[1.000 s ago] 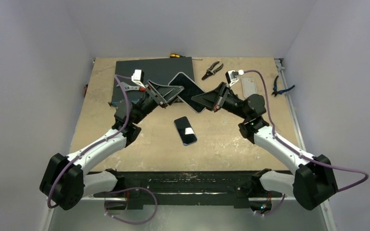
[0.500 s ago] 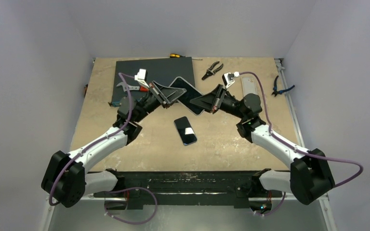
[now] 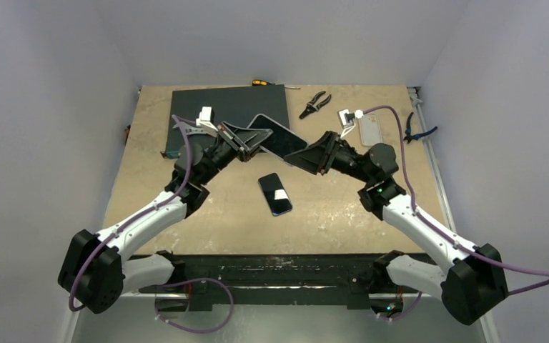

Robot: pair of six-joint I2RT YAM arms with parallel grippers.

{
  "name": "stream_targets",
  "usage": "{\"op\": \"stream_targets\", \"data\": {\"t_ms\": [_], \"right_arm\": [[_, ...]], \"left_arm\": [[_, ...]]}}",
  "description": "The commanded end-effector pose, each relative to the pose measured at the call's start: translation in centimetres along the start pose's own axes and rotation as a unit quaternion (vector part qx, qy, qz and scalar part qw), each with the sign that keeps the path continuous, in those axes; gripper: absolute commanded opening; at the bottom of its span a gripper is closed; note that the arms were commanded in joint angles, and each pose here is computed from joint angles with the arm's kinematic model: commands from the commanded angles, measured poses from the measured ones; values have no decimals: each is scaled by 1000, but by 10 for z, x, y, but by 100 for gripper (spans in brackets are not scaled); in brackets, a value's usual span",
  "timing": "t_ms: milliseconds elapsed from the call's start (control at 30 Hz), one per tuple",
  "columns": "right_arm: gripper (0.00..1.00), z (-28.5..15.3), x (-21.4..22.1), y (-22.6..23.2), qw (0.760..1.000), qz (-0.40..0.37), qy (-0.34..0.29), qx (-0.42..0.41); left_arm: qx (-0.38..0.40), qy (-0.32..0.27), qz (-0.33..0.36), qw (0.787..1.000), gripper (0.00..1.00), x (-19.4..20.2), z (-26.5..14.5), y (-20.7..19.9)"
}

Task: Take the phone out of the phone case
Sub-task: Remove the phone case from the phone.

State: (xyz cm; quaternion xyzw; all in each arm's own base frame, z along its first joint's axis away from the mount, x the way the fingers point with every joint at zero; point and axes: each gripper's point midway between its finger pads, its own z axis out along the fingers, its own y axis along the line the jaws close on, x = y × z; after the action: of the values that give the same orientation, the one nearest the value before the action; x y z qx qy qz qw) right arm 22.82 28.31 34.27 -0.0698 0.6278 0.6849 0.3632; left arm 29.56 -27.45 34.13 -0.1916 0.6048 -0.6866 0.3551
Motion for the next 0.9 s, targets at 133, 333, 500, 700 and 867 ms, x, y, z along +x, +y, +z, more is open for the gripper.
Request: {"op": "stream_targets", "data": {"t_ms": [133, 333, 500, 700, 867], "right_arm": [[52, 0, -2, 3, 997, -82, -13, 6], [45, 2, -16, 26, 995, -87, -46, -36], [34, 6, -20, 34, 993, -96, -52, -48], [26, 8, -26, 45, 990, -113, -62, -53], [8, 9, -31, 57, 983, -161, -72, -55]], "left_arm": [[29, -59, -51, 997, 0, -26, 3, -34], [17, -57, -59, 996, 0, -25, 4, -28], [9, -53, -66, 996, 0, -23, 5, -24], [5, -49, -66, 997, 0, -22, 6, -20], [-7, -31, -70, 997, 0, -15, 7, -11]]}}
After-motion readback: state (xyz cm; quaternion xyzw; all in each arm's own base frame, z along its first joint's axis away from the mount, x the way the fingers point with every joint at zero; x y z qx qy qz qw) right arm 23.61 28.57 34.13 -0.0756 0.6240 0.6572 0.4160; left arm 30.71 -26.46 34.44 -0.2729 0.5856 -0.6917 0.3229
